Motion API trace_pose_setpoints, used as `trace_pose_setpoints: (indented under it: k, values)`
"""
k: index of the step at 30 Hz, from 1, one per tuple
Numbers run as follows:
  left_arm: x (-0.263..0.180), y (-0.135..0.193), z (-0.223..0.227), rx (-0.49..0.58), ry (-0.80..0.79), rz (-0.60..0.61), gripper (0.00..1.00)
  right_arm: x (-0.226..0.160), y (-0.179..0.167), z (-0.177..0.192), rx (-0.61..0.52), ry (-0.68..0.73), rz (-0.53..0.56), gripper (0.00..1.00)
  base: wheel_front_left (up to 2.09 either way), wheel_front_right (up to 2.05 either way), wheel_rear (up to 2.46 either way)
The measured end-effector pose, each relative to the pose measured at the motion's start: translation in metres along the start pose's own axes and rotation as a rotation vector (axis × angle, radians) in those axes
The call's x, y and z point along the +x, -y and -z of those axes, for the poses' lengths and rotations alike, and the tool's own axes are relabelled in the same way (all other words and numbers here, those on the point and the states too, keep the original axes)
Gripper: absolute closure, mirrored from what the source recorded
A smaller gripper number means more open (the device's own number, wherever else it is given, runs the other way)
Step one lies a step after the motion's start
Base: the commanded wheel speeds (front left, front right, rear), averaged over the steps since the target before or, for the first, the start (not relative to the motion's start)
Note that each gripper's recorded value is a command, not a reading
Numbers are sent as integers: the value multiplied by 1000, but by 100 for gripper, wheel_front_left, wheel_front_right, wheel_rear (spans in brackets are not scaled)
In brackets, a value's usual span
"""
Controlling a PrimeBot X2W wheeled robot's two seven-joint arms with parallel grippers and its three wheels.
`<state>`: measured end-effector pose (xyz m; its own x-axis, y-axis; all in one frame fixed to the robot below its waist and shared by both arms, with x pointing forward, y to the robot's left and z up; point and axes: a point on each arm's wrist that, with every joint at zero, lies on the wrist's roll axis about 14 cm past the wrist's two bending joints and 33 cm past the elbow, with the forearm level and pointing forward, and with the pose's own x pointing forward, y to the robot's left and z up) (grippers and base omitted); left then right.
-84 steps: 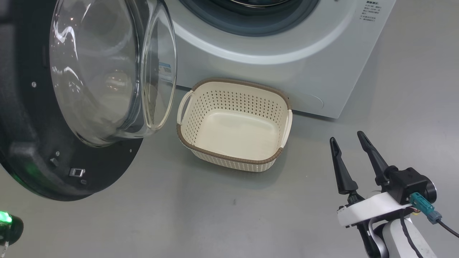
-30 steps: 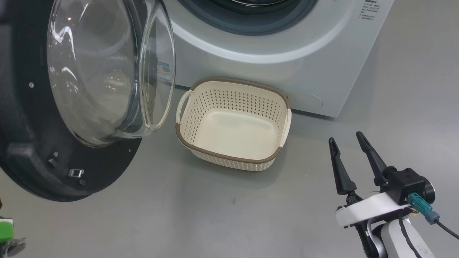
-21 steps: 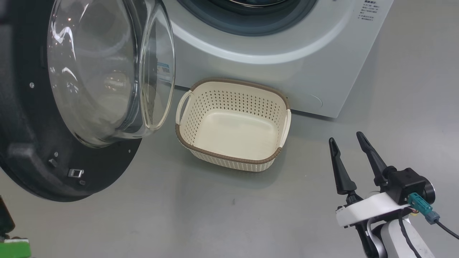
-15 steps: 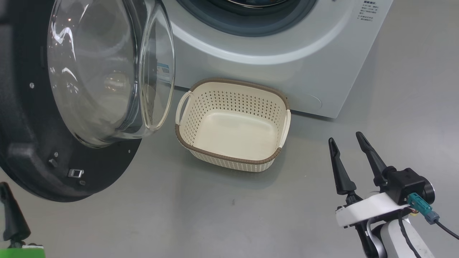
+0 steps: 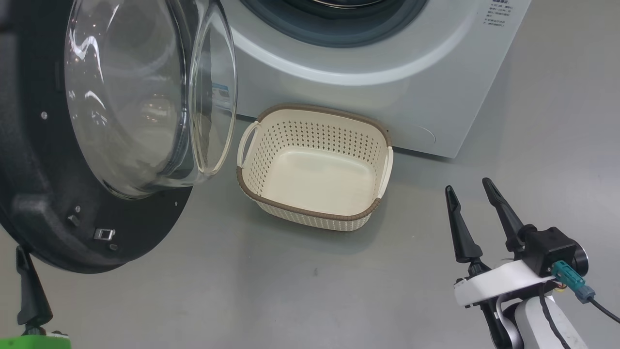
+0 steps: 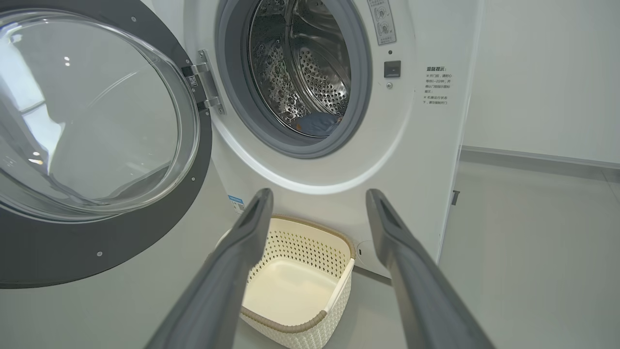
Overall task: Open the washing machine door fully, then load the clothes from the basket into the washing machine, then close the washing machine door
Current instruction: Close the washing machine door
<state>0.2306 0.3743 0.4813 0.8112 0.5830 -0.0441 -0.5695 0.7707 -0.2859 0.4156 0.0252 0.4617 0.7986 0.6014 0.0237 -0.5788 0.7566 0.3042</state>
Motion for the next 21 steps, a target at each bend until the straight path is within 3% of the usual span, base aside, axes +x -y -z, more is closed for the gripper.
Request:
trace_pose_setpoints:
  k: [21]
  values:
    - [-2, 5, -8, 69, 35, -10, 0, 3, 2, 4, 13, -6, 2, 0, 0, 0, 0]
